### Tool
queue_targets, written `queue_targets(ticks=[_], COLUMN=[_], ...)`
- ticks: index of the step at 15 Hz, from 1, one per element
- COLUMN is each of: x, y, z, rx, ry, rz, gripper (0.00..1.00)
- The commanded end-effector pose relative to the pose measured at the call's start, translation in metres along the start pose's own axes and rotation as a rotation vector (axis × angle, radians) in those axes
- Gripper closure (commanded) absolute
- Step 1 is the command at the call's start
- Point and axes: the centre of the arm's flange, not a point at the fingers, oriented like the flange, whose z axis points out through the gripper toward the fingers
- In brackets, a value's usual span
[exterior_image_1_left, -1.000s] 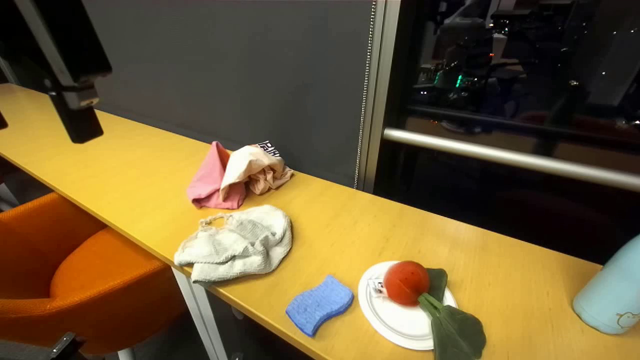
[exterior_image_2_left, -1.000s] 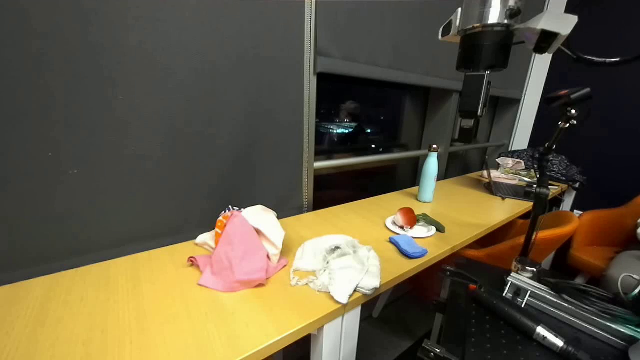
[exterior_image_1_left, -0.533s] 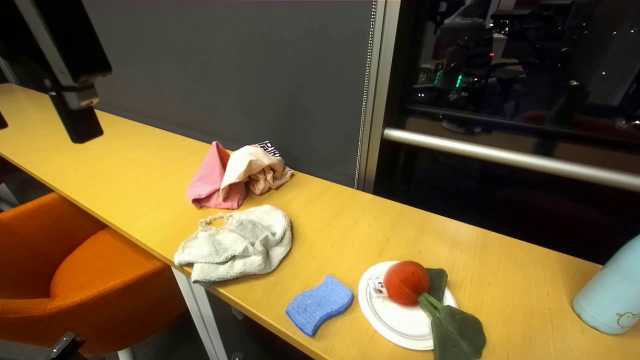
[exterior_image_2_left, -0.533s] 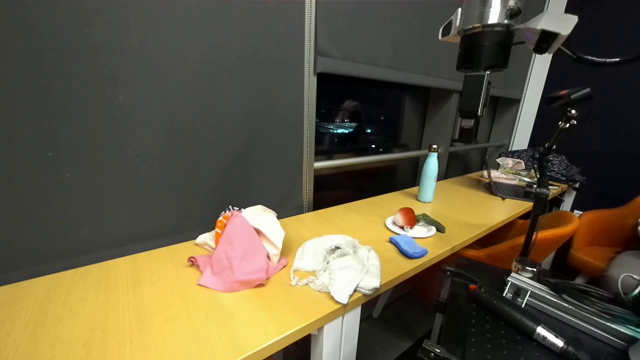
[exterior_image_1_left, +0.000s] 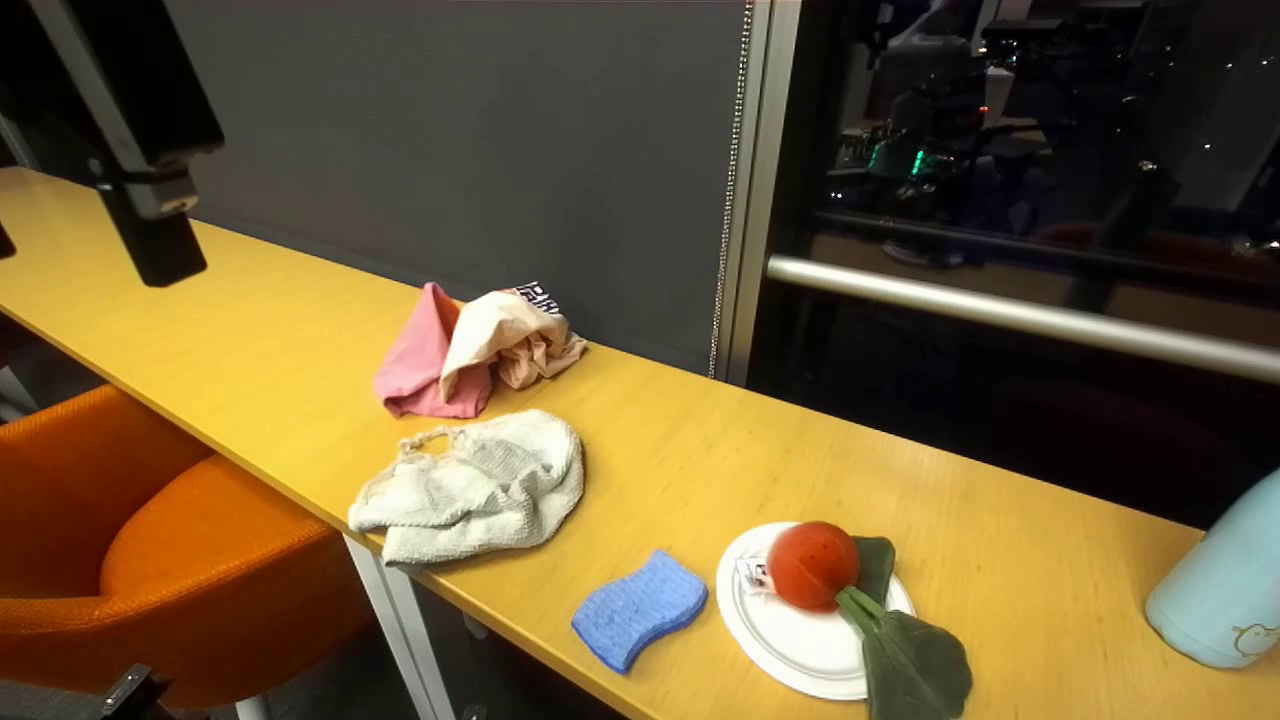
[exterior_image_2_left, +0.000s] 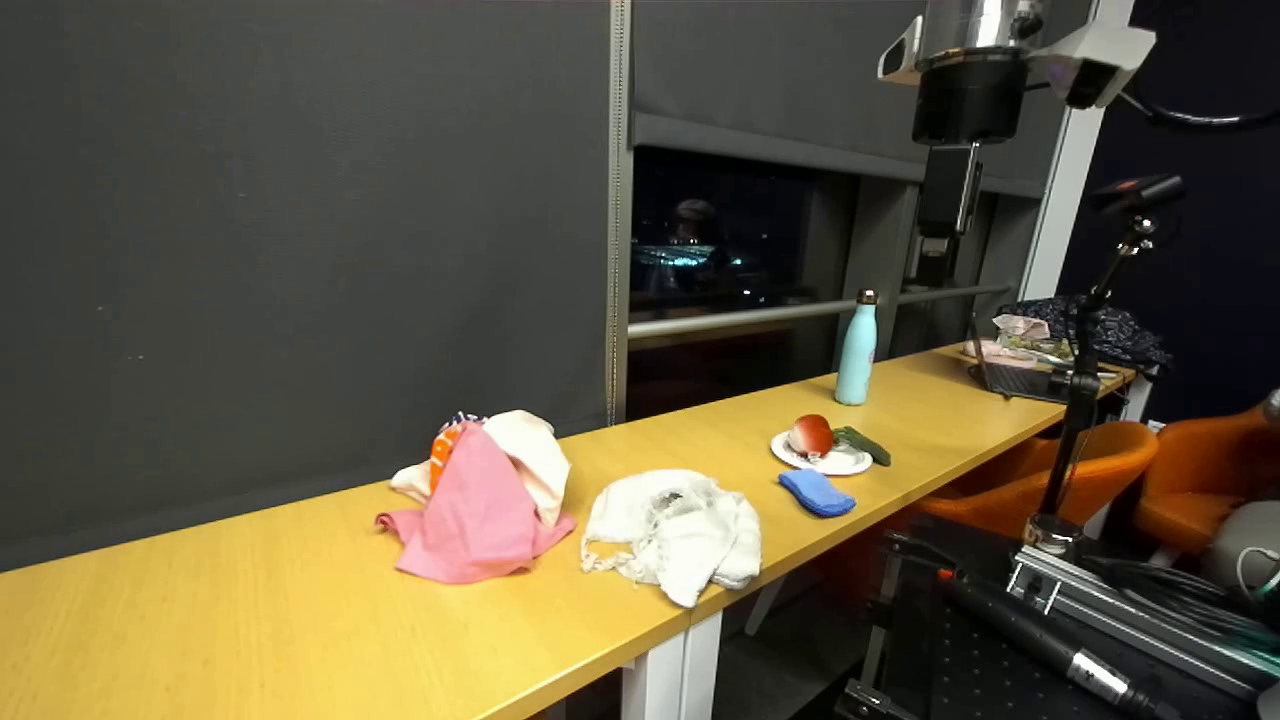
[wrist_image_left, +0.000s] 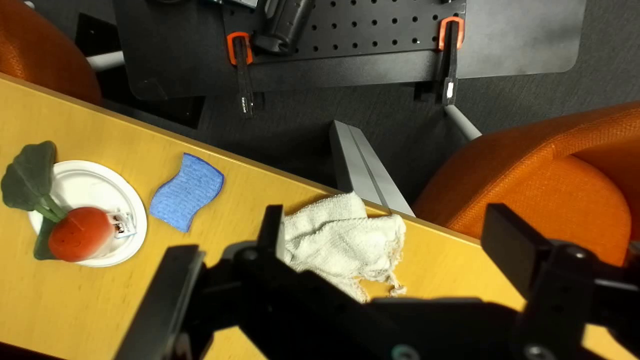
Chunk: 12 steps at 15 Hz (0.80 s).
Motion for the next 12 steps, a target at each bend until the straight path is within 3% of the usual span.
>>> queue_targets(ticks=[1,6,12], x=[0.025,0.13,0.224], y=[0.004,0.003,-0.02], z=[0.001,0.0,0.054], rx=[0.011,0.032,0.085], ry=[0.035,0.193,0.225], rz=[0.005,-0.041,-0.105], gripper=[0.0,0.0,0.0])
